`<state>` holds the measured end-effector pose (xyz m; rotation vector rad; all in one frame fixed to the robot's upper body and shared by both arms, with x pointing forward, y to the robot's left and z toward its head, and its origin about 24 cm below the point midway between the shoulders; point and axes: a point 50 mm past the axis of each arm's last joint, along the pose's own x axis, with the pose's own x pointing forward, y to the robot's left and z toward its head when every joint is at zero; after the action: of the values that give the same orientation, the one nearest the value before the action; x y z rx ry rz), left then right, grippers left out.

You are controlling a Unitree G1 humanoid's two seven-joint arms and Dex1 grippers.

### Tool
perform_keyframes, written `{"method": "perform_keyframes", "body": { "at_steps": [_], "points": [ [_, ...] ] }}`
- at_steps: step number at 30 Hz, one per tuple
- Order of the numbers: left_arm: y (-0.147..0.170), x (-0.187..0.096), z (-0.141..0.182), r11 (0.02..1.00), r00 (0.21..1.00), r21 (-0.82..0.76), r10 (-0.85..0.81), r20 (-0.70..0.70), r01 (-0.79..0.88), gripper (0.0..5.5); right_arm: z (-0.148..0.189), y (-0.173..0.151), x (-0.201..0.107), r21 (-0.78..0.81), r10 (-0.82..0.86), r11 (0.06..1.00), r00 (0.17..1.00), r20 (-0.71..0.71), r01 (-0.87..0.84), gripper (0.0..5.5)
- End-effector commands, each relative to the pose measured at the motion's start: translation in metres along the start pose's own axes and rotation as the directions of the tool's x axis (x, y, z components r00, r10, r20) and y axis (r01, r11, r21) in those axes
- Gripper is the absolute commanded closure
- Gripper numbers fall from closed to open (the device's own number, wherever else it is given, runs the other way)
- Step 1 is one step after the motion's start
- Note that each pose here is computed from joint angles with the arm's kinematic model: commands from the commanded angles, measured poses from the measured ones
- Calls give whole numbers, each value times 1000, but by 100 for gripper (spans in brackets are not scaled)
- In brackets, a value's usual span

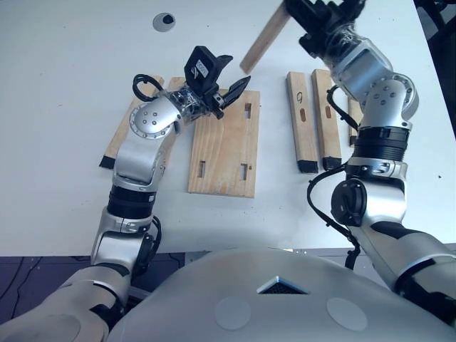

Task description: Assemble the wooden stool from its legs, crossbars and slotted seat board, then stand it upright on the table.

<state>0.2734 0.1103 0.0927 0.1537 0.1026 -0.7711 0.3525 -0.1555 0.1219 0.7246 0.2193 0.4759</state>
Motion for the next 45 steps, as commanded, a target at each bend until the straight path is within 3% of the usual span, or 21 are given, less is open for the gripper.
{"method": "perform_keyframes", "body": {
  "at_steps": [1, 4, 7, 12, 16, 24, 29, 35, 45],
  "points": [
    [7, -9, -8, 993, 993, -24, 117, -8, -117, 293, 54, -26, -51, -14, -143, 989, 980, 138, 146, 511],
    [21, -24, -18, 958, 959, -59, 282, -4, -282, 293, 86, -33, -91, -19, -197, 979, 963, 186, 204, 511],
    [42, -45, -28, 887, 890, -76, 455, -14, -455, 293, 91, -36, -111, 4, -249, 968, 955, 159, 251, 511],
    [72, -78, -32, 784, 786, -66, 619, -6, -618, 357, 66, -31, -105, 109, -230, 969, 970, 82, 221, 511],
    [88, -82, -31, 747, 749, -52, 663, -7, -662, 373, 39, -32, -112, 118, -270, 957, 962, 35, 264, 511],
    [83, -87, -43, 724, 726, -48, 687, -39, -688, 373, 62, -37, -122, 20, -355, 935, 933, 63, 355, 511],
    [79, -88, -52, 723, 723, -39, 688, -63, -690, 373, 54, -46, -129, -32, -405, 914, 914, 12, 405, 511],
    [78, -89, -56, 727, 728, -42, 681, -78, -685, 373, 35, -51, -128, -2, -404, 915, 914, -38, 404, 511],
    [77, -81, -55, 753, 753, -39, 653, -81, -657, 373, 21, -71, -128, 67, -461, 885, 887, -4, 461, 511]
  ]
}}
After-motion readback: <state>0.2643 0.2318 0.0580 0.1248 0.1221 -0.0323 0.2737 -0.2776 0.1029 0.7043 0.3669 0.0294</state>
